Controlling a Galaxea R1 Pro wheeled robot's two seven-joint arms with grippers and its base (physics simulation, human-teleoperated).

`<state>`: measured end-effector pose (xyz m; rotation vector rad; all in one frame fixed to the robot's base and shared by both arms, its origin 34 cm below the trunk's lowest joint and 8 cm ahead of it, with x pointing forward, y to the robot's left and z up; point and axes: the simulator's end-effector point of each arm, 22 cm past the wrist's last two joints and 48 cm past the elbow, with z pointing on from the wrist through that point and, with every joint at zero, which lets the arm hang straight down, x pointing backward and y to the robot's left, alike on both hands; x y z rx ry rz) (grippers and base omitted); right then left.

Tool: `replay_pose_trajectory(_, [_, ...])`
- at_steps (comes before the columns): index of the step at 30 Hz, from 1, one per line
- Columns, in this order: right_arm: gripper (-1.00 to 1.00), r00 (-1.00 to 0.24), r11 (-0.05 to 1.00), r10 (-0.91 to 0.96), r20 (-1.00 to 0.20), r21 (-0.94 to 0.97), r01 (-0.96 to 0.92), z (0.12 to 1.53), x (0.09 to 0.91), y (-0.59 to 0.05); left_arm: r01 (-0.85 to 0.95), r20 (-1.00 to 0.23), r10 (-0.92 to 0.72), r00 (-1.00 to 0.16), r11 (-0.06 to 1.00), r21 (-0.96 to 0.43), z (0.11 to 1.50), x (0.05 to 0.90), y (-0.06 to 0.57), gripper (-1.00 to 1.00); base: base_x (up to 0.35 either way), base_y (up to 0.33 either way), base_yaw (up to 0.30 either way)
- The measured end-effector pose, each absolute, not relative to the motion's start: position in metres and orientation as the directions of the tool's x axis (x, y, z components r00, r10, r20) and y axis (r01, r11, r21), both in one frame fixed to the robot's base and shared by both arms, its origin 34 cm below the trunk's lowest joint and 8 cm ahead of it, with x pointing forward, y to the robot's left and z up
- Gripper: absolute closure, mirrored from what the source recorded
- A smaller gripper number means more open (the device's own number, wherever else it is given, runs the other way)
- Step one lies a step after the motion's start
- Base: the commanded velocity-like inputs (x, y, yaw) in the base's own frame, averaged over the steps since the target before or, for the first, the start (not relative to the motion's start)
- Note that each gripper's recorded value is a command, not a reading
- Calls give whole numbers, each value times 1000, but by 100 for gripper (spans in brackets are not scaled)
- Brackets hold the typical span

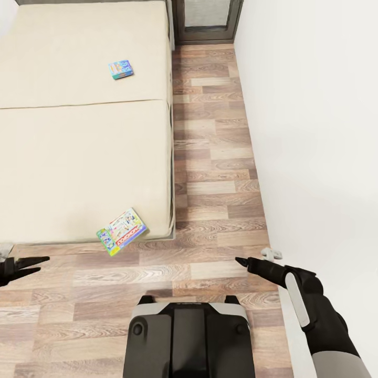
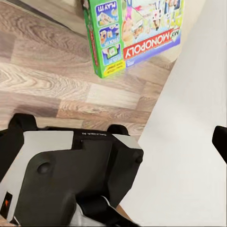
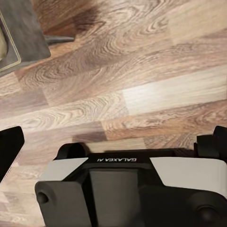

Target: Put all the toys in the child's room - the three board games (two on the bed and one on the table), the two jigsaw puzzles on the table, and the tennis ball on the table - inside the toy box on the table in the child's room.

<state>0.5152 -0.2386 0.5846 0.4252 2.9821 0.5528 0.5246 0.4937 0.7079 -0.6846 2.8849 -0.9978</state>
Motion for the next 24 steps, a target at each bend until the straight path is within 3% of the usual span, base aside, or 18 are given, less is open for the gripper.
replay_pose_trajectory(13, [-100,-955,877,292,-43,411,249,593,523,-230,-430,195,-402,-895,657,-619,692,471,462,-100,-42,43,-55])
replay_pose_trajectory(24, [-100,-954,871,294,-56,426,243,601,529,-227,-388,157,-383,-910,660,-643,692,467,456,-100,-42,55,-7])
